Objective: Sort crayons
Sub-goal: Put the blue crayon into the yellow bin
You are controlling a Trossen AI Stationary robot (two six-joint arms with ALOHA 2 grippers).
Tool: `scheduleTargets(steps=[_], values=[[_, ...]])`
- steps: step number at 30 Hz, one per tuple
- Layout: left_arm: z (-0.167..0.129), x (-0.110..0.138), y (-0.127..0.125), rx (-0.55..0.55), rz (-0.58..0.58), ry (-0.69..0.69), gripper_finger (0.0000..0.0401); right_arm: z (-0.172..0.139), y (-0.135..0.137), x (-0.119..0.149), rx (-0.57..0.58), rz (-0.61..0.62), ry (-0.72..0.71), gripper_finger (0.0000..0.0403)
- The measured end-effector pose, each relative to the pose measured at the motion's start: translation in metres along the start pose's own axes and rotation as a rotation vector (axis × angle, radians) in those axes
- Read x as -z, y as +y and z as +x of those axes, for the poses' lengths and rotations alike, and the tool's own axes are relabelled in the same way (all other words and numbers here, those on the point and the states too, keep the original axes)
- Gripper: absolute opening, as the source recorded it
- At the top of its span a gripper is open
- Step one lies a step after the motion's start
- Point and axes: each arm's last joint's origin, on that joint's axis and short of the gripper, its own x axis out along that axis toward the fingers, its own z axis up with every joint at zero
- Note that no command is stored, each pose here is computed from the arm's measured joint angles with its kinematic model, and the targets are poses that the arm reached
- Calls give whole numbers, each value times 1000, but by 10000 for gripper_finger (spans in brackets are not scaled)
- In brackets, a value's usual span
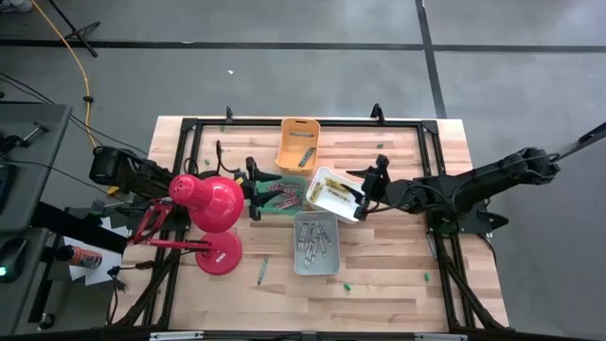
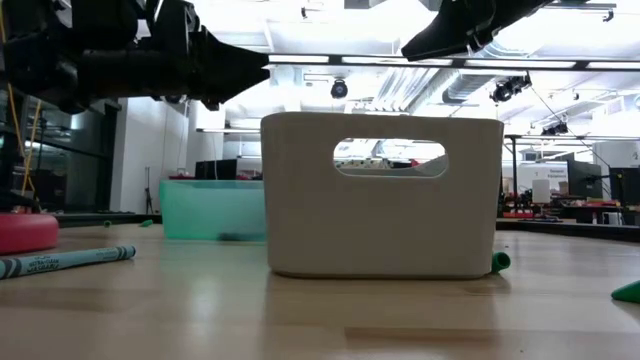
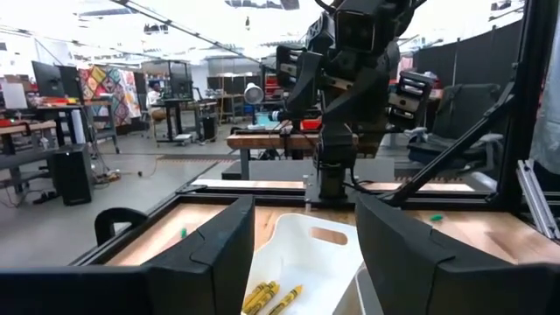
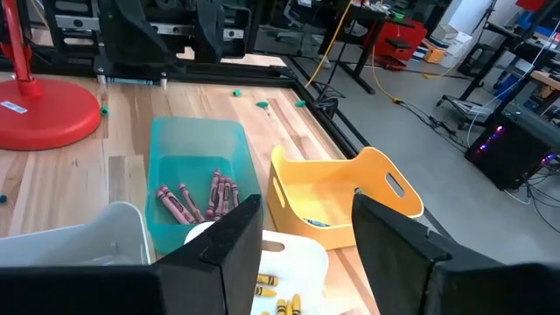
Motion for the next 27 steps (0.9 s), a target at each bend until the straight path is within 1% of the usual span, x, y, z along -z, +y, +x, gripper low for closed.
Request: scheduleTargets(steps=[5,8,12,14,16,18,21,24,27], values=[[0,0,0,0,18,1,186,0,0,0,0,6,0,172],[0,0,0,0,18,1,186,0,0,3,0,102,23,172],[0,0,0,-1,18,1,186,-1,0,12,-7,239,120,172],[0,0,0,-1,23,2,186,-5,-1,12,-63,306,238,172],[0,0,0,-1,35,2,186,-12,-3,8,-93,401,383,172],[0,0,0,-1,45,3,186,-18,-4,8,-65,459,535,172],[0,1,0,-1,45,10,186,-28,-1,12,-5,521,713,172],[0,1,0,-2,44,10,186,-35,9,32,30,593,943,172],[0,2,0,-1,44,20,186,-40,23,60,76,667,1146,172]])
